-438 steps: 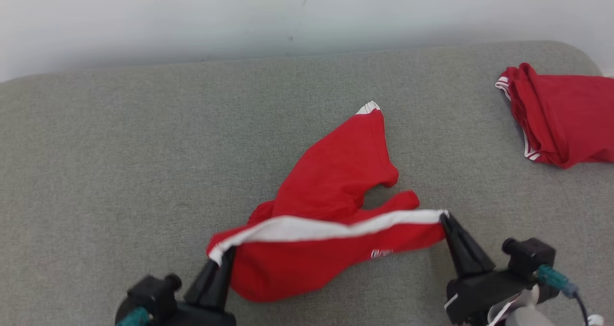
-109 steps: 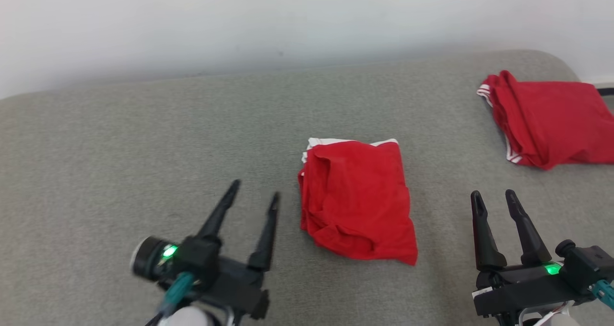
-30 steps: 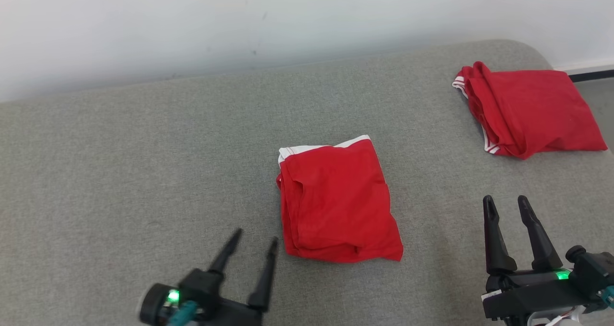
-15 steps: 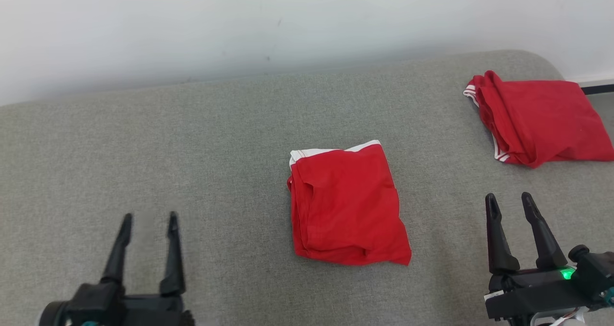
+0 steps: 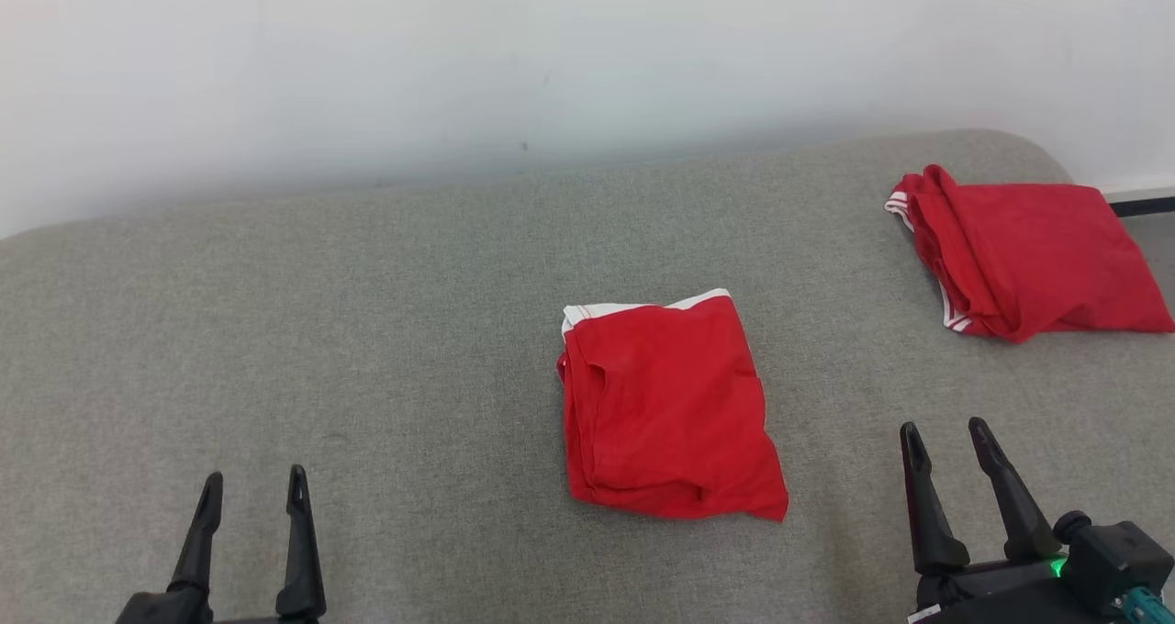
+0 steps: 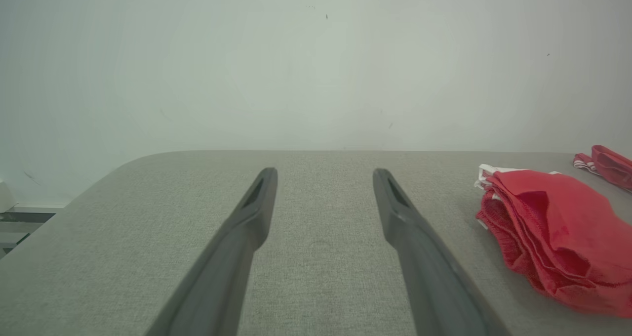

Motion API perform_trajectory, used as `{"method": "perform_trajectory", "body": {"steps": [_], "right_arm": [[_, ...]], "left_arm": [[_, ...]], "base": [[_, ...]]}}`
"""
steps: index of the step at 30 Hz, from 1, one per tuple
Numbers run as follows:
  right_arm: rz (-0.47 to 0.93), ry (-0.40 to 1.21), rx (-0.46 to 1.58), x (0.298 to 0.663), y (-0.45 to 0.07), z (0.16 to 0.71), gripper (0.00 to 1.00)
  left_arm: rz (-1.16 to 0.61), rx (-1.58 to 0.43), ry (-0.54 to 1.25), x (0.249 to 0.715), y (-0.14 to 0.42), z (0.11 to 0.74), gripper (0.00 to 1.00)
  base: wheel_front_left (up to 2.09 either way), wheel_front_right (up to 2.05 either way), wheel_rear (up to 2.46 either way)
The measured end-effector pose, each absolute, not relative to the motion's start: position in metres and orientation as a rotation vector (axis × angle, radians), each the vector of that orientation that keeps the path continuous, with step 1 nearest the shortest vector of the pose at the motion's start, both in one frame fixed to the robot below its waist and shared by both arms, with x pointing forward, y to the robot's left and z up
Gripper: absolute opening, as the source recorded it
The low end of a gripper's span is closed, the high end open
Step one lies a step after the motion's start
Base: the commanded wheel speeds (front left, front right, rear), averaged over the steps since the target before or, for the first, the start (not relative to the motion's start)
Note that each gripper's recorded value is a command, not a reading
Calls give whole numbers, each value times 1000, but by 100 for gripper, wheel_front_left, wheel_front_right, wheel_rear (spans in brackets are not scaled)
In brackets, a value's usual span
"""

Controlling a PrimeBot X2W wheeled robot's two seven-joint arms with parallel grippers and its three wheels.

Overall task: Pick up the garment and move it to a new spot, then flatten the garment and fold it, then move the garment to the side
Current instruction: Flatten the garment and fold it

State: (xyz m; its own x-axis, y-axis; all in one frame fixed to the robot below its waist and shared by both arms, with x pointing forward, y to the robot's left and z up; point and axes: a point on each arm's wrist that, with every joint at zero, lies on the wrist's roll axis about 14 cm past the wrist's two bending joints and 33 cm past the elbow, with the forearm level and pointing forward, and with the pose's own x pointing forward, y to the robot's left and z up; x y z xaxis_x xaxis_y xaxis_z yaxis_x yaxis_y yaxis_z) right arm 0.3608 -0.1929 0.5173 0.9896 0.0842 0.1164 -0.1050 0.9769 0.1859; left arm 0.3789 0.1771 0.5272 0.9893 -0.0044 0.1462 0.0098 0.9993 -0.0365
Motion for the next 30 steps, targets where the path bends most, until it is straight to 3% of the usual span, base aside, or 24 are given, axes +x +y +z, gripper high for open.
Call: {"method": "perform_trajectory", "body": {"steps": [30], "right_arm": [[156, -85, 190, 359, -173, 512, 100]], "left_arm": [[-18, -56, -151, 357, 192, 528, 100]], "base": [[0, 0, 0]]}}
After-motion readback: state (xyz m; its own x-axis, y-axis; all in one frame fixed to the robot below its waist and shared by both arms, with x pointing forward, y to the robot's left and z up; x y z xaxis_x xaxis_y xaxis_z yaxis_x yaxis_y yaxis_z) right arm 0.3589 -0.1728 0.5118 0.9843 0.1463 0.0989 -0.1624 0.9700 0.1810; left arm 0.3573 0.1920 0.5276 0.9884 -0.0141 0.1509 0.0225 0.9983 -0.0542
